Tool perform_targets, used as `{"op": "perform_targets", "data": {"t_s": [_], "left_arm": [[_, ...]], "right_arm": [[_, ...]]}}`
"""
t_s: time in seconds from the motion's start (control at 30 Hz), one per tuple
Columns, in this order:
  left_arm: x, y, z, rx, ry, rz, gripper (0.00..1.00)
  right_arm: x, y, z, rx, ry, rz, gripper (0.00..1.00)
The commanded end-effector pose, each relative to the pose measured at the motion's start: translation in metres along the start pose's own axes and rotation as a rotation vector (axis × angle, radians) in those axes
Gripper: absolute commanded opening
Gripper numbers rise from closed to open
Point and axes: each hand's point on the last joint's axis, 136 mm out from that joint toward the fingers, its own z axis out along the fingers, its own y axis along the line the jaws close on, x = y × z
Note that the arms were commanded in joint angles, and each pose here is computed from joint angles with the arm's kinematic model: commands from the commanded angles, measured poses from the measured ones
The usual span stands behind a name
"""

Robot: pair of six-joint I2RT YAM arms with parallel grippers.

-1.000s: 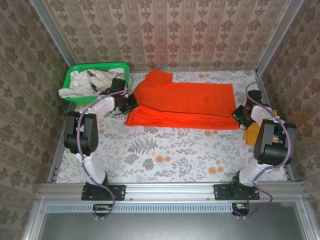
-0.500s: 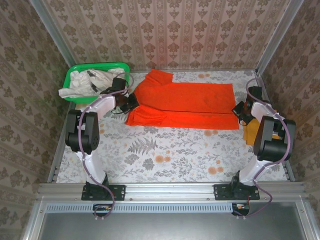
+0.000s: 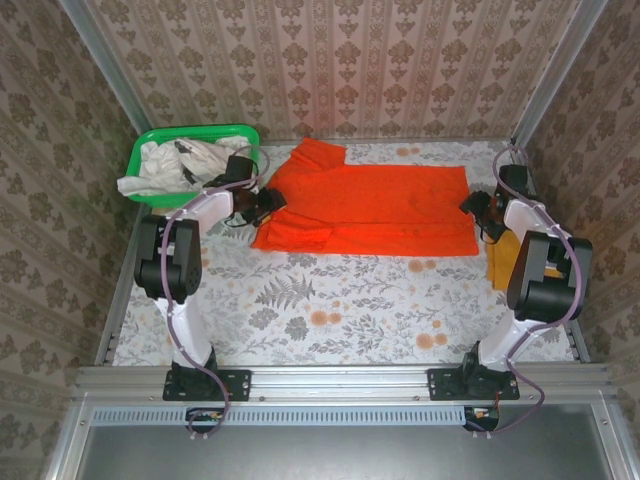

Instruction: Fold and stack the t-shirts

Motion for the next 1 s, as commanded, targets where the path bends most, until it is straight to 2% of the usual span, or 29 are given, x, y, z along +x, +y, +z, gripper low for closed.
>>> {"op": "perform_targets", "data": {"t_s": [0.0, 0.03, 0.1, 0.23, 0.37, 0.53, 0.67, 0.83, 0.97], "left_arm": [[-0.011, -0.014, -0.031, 0.035, -0.092, 0.029, 0.83], [-0.011, -0.014, -0.037, 0.032, -0.108, 0.039, 0.92], [-0.007, -0.018, -0.046, 0.020, -0.125, 0.065, 1.00], [0.009, -0.038, -0.045, 0.003, -0.138, 0.151, 1.00], [0.023, -0.053, -0.018, 0.019, -0.097, 0.193, 1.00], [0.027, -0.030, 0.010, -0.005, -0.068, 0.156, 1.00], [0.041, -0.008, 0.019, -0.027, -0.039, 0.130, 1.00], [0.070, 0.016, 0.020, -0.041, 0.004, 0.084, 1.00], [0.093, 0.034, 0.014, -0.061, 0.020, 0.050, 1.00]], "right_arm": [[-0.010, 0.018, -0.038, -0.096, -0.109, -0.050, 0.88], [-0.006, 0.019, -0.043, -0.114, -0.115, -0.053, 0.90], [0.006, 0.022, -0.049, -0.146, -0.106, -0.064, 0.92], [0.040, 0.032, -0.043, -0.183, -0.054, -0.083, 0.91], [0.076, 0.050, -0.023, -0.204, 0.021, -0.104, 0.90], [0.102, 0.047, 0.004, -0.174, 0.095, -0.079, 0.89], [0.112, 0.023, 0.014, -0.069, 0.135, -0.073, 0.88], [0.137, 0.007, 0.021, -0.030, 0.245, -0.058, 0.87], [0.157, -0.019, 0.020, 0.008, 0.283, -0.015, 0.85]]}}
